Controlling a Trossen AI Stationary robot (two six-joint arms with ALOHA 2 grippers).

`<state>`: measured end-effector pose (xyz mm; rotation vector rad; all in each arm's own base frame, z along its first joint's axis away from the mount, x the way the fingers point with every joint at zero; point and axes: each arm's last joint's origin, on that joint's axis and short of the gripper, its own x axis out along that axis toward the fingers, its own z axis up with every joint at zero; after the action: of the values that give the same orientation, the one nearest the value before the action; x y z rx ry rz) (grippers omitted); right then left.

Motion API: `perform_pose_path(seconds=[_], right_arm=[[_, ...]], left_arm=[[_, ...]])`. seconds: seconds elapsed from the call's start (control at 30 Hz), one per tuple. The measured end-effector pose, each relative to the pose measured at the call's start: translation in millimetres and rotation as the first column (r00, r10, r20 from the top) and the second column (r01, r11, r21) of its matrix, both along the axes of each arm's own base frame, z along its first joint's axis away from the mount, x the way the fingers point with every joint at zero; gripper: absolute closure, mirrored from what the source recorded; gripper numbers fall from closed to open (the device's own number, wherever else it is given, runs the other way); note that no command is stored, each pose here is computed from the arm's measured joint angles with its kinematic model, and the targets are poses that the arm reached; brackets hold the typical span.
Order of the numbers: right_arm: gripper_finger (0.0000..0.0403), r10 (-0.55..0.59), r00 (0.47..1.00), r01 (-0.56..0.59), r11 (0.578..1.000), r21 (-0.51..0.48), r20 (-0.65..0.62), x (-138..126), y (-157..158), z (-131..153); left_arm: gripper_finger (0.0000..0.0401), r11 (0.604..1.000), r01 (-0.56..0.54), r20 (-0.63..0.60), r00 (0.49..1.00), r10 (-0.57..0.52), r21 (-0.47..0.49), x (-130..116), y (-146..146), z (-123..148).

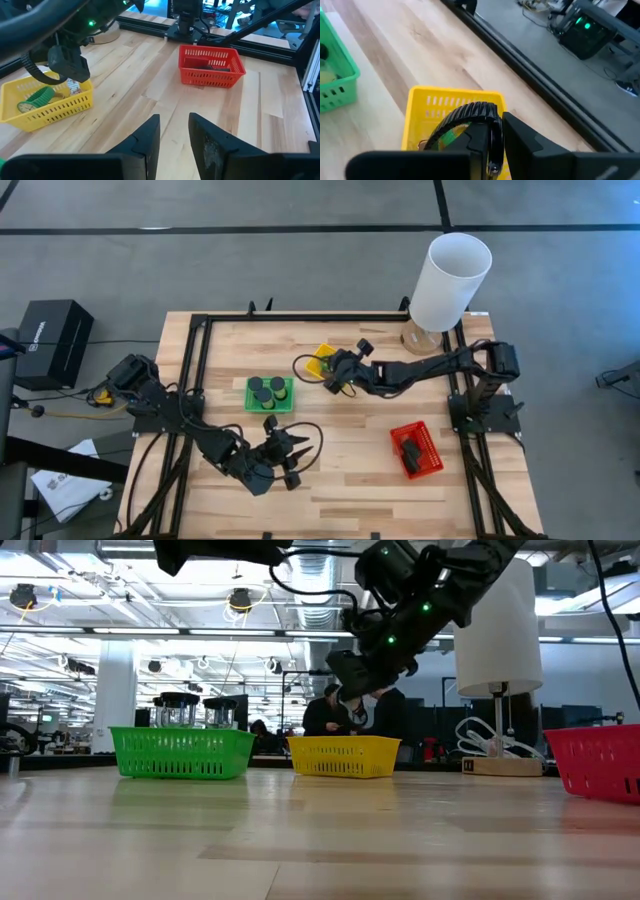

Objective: Pick & Place Office items
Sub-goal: Put the black watch into the yellow basket

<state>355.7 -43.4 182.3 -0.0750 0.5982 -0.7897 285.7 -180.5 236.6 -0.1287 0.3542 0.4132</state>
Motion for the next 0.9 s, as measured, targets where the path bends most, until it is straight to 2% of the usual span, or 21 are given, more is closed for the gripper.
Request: perform_pose_path(seconds=[0.17,0.6,0.9], right_arm=[[0.0369,-0.015,1.0,0.016,1.0,0.016,-0.027,-2.7,-1.5,-3.0],[0.0357,-0.016,0.998,0.017,1.0,0.02,-0.057,-4.6,-1.1,-5.1],[0.0357,-0.064,0.997,0.067,0.996,0.056,-0.05,-7.7,-6.3,-7.6]], left_arm=[[0.0304,1.0,-0.006,0.0,1.0,0.006,0.0,1.1,1.7,0.0],[0.0304,1.0,-0.012,0.0,1.0,0.012,0.0,2.2,3.5,0.0],[0.0304,1.0,-0.012,0.0,1.0,0.012,0.0,2.2,3.5,0.0]])
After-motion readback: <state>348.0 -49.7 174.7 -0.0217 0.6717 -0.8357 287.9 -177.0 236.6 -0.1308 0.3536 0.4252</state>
